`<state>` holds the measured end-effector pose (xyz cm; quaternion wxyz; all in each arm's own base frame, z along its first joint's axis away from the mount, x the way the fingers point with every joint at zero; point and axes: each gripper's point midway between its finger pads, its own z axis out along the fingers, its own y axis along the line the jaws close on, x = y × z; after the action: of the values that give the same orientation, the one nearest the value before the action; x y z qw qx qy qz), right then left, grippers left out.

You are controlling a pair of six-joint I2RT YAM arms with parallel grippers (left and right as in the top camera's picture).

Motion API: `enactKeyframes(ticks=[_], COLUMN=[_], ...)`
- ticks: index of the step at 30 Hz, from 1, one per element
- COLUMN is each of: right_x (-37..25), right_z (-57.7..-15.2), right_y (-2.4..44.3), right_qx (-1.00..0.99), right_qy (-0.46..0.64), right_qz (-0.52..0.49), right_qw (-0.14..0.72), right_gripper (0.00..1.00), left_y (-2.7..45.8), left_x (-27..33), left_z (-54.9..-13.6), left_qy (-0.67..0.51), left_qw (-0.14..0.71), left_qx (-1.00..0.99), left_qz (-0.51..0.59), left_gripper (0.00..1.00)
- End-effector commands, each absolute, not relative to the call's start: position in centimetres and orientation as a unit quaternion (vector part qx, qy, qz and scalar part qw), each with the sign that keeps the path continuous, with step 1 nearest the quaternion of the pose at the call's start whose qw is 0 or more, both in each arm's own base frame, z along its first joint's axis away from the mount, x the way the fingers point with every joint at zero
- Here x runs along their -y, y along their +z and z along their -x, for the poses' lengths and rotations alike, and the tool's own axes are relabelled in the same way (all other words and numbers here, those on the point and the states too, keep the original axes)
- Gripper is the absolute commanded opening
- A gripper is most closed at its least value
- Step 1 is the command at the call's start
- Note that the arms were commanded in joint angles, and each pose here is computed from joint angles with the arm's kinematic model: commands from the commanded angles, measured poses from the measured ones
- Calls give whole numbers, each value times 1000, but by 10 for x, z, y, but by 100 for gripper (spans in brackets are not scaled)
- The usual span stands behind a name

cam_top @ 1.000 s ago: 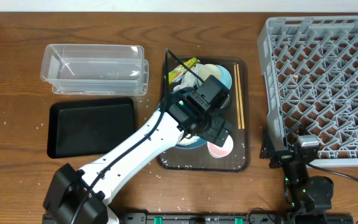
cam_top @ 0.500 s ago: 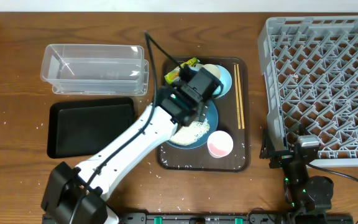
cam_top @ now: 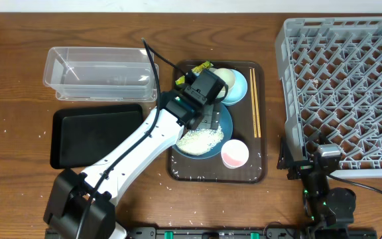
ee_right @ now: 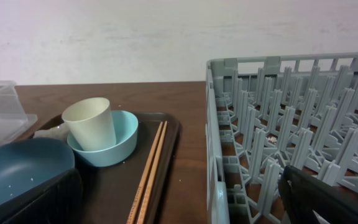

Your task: Sort waste into correct bins and load items into the dishwasher rack

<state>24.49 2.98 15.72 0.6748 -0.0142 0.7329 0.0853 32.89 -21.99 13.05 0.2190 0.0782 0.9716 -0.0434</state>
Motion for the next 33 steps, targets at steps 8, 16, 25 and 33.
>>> enactKeyframes(ticks=[8, 16, 25, 33], right_x=[-28, -28, -28, -28], right_z=[-245, -245, -245, -245], right_y=[156, 156, 156, 156], right_qx=[-733, -734, -734, -734], right_qy=[80, 80, 80, 80], right_qz=[15, 15, 15, 15], right_qw=[675, 675, 675, 675], right_gripper=[99, 99, 99, 99], left_y=[108, 77, 130, 149], left_x=[265, 272, 215, 144], left_z=[-351, -340, -348, -335], left_qy=[-115, -94, -8, 78], left_qw=[232, 196, 262, 252], left_qx=[-962, -971, -963, -964], left_qz=[-86, -102, -64, 21], left_gripper=[98, 98, 98, 98])
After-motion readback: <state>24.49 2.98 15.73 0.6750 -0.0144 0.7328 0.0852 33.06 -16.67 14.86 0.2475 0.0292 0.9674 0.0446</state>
